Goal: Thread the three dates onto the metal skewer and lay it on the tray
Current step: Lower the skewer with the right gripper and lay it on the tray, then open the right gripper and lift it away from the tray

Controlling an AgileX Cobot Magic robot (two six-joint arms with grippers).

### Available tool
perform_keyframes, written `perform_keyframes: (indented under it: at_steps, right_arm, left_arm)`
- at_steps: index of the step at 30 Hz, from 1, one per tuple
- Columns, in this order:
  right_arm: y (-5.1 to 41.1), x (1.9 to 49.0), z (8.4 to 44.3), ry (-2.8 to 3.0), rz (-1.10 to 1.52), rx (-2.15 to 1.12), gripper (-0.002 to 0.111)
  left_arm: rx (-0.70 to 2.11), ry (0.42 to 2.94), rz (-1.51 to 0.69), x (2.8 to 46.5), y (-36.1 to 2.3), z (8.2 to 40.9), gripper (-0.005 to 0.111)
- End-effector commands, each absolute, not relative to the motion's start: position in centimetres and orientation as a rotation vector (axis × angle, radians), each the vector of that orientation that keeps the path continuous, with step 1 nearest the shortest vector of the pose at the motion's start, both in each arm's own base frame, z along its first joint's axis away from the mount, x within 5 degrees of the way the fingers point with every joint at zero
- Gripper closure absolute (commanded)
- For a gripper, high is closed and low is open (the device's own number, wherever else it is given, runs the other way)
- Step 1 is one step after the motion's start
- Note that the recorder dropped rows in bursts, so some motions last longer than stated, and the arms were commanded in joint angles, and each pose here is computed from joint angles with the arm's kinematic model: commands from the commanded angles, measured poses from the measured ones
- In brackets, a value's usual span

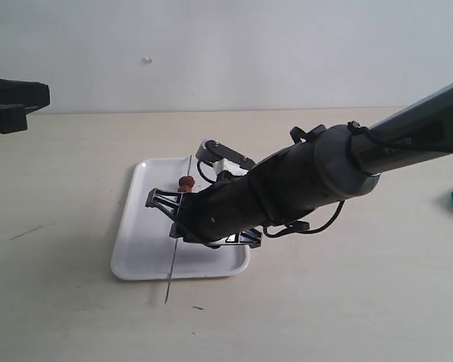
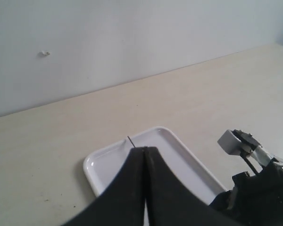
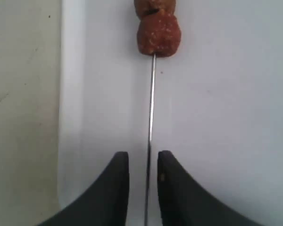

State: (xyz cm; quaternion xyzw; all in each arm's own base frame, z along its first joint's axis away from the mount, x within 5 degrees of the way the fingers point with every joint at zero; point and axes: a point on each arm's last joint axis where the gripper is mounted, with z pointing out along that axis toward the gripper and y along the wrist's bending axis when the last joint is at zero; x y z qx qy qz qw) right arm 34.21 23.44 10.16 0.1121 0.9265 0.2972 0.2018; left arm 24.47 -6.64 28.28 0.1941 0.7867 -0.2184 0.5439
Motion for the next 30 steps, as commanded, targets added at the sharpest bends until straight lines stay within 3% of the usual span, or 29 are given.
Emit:
perform_keyframes:
  at_steps: [1,12,23,26,29,30]
  right_arm:
    - [23.7,34.2,12.8,2.534,0.872,0.234,0.083]
    - [22.9,32.8,20.7,2.340,0.779,-0.234,0.082]
    - [21.8,30.6,26.1,2.186,0.696,-0.545,0.083]
    - [21.5,30.0,27.2,2.156,0.675,-0.608,0.090]
    - [20.9,29.2,28.1,2.123,0.653,-0.619,0.108]
    - [20.5,28.8,28.7,2.102,0.644,-0.613,0.108]
  left_arm:
    - [0.488,1.848,-0.508,23.8,-6.7,28.3,0.107]
    - [0.416,1.768,-0.355,18.2,-5.1,29.2,0.107]
    - [0.193,1.617,-0.223,10.1,-2.5,27.6,0.107]
    - [0.118,1.568,-0.193,8.4,-1.7,26.5,0.107]
    - [0.027,1.529,-0.180,7.1,-1.0,25.3,0.107]
    - [0.007,1.514,-0.171,6.7,-0.8,24.9,0.107]
